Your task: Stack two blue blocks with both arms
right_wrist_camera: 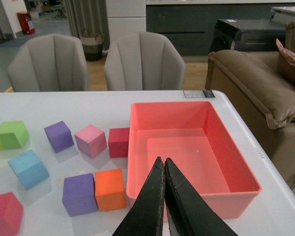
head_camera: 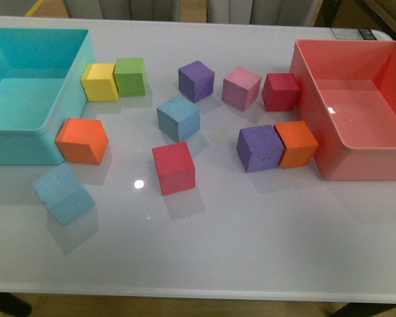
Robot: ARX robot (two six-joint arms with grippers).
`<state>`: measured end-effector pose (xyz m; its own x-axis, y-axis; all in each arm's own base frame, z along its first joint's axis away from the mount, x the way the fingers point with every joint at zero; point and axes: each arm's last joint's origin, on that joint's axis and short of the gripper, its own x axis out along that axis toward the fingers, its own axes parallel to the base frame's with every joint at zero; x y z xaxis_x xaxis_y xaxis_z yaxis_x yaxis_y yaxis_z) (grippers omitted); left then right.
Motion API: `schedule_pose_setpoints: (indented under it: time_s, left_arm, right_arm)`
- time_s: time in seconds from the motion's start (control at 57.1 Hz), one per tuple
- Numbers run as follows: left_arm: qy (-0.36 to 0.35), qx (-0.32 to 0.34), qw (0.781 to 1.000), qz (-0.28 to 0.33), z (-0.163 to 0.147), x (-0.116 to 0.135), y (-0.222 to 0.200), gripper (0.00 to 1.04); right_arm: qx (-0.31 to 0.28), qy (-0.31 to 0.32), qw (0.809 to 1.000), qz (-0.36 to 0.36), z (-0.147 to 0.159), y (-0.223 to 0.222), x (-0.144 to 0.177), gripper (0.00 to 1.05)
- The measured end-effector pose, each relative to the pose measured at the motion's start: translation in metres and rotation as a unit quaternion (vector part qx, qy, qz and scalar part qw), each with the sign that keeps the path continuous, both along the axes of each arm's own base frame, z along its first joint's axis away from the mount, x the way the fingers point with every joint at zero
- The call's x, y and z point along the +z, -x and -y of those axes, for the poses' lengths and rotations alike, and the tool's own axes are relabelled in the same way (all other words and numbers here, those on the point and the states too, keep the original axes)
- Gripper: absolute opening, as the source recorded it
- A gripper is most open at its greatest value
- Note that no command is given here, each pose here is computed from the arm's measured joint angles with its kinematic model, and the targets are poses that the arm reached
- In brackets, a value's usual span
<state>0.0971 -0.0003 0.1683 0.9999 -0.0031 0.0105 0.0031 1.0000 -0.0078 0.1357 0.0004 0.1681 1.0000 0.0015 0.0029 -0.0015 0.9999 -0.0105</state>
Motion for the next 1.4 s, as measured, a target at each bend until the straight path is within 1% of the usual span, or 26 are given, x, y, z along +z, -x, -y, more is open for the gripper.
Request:
schedule_pose_setpoints:
  time_s: [0.964,1.016,1.087,1.402]
  left_arm:
    - [0.0,0.0,1.0,0.0,0.0,0.0,0.0,0.96]
    - [0.0,0.0,1.0,0.0,0.0,0.0,0.0,0.96]
    - [0.0,0.0,1.0,0.0,0.0,0.0,0.0,0.96]
    - [0.0,0.0,1.0,0.0,0.0,0.0,0.0,0.96]
  right_arm:
    - [0.0,0.0,1.0,0.007,0.0,0.028,0.003,0.02]
    - [0.001,0.0,1.0,-0.01,0.0,0.034,-0.001,0.02]
    - [0.001,0.0,1.0,0.001,0.0,0.038,0.0,0.02]
    - [0.001,0.0,1.0,0.004,0.0,0.039,0.001,0.02]
